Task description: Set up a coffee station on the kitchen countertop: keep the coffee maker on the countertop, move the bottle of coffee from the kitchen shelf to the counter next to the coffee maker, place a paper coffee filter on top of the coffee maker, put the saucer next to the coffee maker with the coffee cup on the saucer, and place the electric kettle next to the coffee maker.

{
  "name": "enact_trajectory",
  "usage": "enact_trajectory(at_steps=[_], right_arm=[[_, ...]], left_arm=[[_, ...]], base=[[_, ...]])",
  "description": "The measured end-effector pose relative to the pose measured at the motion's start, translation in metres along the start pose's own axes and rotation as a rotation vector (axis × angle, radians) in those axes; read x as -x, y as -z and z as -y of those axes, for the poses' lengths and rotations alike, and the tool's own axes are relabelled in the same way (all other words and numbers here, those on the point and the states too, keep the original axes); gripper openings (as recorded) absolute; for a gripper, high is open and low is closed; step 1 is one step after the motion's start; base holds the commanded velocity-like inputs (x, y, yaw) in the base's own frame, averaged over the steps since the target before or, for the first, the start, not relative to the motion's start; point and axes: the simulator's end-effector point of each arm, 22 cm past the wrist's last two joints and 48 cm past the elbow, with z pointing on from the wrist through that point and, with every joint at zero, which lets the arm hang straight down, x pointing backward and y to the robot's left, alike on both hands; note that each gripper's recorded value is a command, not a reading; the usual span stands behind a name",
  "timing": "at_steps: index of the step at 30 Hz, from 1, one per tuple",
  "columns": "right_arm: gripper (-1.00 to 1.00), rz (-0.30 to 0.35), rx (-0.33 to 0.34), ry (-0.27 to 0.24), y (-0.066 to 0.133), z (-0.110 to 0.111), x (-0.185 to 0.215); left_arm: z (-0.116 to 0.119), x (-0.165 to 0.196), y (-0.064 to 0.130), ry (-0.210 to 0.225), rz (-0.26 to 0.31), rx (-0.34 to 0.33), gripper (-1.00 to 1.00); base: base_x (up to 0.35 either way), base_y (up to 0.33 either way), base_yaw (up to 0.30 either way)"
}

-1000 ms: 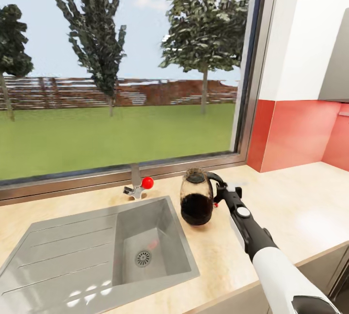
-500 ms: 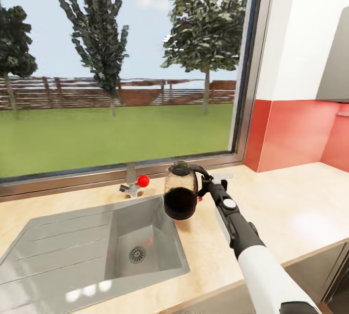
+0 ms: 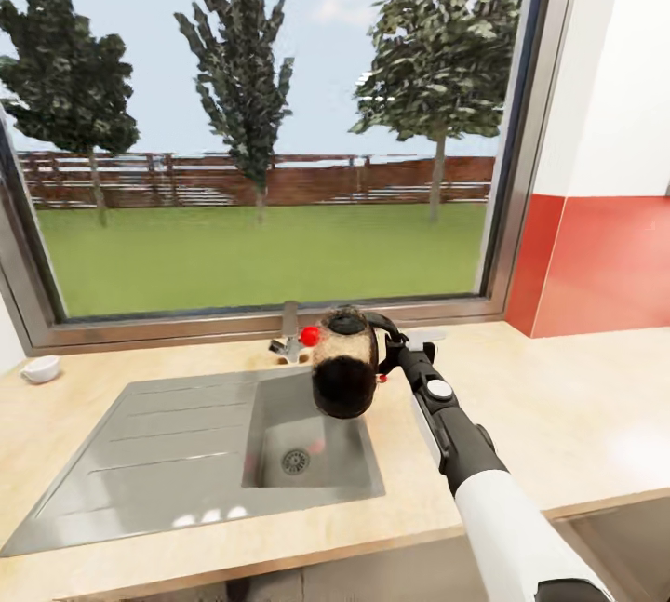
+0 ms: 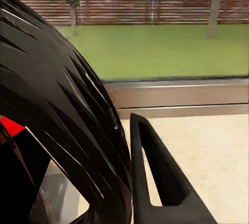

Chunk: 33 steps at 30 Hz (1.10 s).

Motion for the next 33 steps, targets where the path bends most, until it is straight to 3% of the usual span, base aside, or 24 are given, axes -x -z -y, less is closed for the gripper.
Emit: enact_trajectory(at_steps=[19,33], right_arm=[[-1.00,0.008,0.003,0.000,0.002,-0.002,0.007],[-1.00,0.020,0.003,0.001,0.004,-0.002,0.014]], left_arm=[[-0.001,0.006,0.000,0.007,0.016,-0.001,1.00],[0.003,0.011,0.000,0.010,0.029,-0.006,1.00]], base=[[-0.004,0.000,0.270],[-0.295,0.081,0.247]])
